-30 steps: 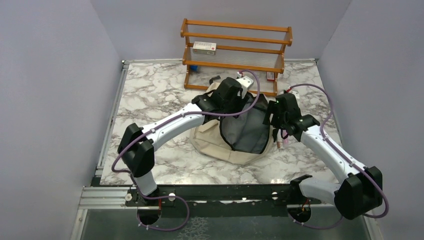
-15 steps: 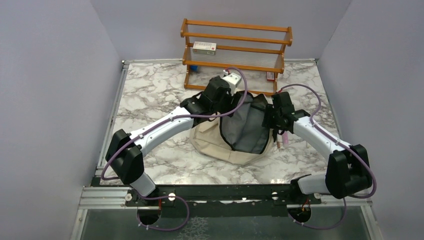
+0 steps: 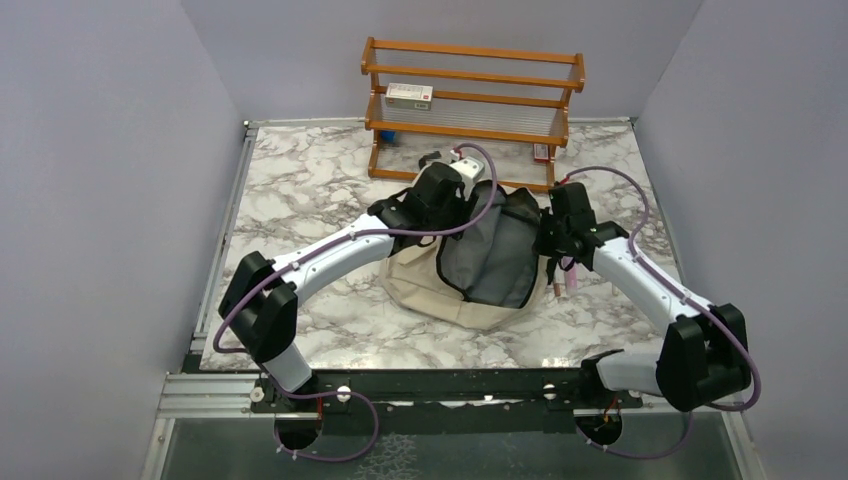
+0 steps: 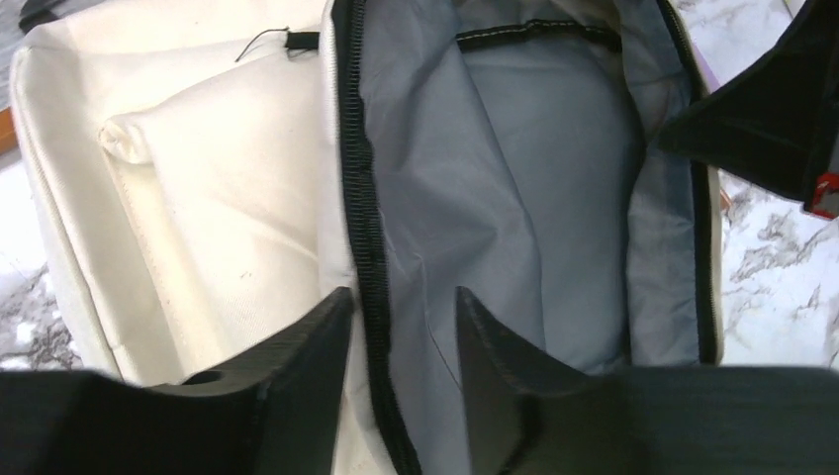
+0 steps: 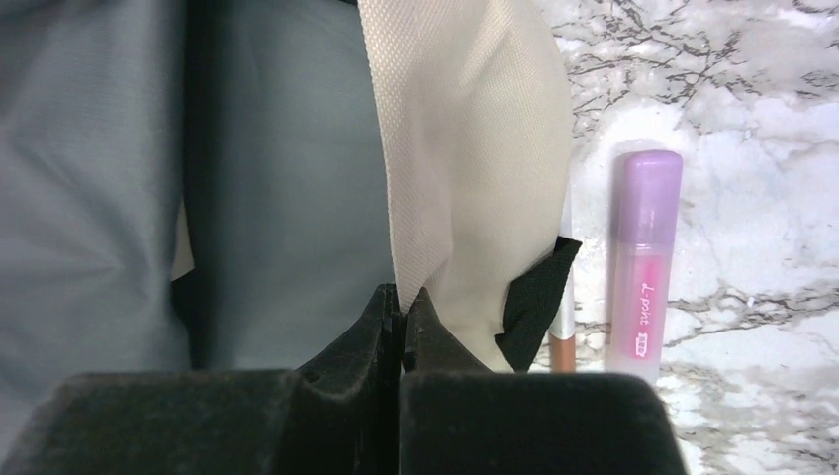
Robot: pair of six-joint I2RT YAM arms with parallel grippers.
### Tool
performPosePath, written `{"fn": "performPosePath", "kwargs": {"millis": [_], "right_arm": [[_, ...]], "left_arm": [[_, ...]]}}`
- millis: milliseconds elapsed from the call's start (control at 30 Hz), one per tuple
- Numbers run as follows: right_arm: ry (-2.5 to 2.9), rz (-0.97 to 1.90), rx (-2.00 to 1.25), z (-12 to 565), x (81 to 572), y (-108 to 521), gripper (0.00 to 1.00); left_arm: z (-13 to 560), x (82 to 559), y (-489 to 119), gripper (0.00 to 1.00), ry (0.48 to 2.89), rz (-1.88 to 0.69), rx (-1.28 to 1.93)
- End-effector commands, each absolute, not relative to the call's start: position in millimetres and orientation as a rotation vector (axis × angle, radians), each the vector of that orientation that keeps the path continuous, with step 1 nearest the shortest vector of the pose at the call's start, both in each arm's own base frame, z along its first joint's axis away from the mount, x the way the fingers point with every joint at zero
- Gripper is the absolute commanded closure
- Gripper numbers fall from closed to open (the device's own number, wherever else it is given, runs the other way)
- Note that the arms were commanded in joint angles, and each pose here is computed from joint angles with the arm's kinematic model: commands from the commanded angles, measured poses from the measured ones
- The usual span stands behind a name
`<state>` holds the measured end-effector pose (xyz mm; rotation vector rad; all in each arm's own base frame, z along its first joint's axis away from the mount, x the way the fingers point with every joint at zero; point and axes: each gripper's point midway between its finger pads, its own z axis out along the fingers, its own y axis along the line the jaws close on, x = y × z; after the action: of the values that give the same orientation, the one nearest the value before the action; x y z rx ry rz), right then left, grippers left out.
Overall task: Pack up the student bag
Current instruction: Adjust the student bag at the center of the board.
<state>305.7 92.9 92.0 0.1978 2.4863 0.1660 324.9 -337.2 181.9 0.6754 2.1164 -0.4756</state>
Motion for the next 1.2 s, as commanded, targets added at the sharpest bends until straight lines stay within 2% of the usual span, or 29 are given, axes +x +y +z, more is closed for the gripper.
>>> {"fn": "performPosePath", "kwargs": {"millis": [0, 200, 367, 567, 867, 1000, 1067, 1167], "right_arm": [[2.432, 0.196, 0.184, 122, 302, 92, 1.00], [2.384, 0.183, 0.182, 149, 304, 87, 1.00], [2.366, 0.219, 0.168, 161, 305, 92, 1.00], [2.354, 0.266, 0.162, 165, 307, 98, 1.00], [2.313, 0.348, 0.195, 172, 308, 104, 0.99], [2.304, 0.370, 0.210, 172, 309, 106, 0.99], [2.317, 0.402, 0.197, 171, 306, 110, 0.99], [2.320, 0.407, 0.194, 170, 305, 111, 1.00]], "left_arm": [[187, 318, -356, 0.65, 2.100, -0.606, 0.716], [205, 315, -368, 0.88, 2.069, -0.686, 0.729], [236, 314, -381, 1.00, 2.014, -0.768, 0.723], [269, 313, -401, 1.00, 1.961, -0.889, 0.718], [268, 298, -431, 0.99, 1.959, -1.052, 0.761], [262, 295, -429, 0.56, 1.962, -1.047, 0.764], [262, 300, -419, 0.44, 1.959, -1.003, 0.742], [265, 316, -396, 0.39, 1.957, -0.953, 0.674]]}}
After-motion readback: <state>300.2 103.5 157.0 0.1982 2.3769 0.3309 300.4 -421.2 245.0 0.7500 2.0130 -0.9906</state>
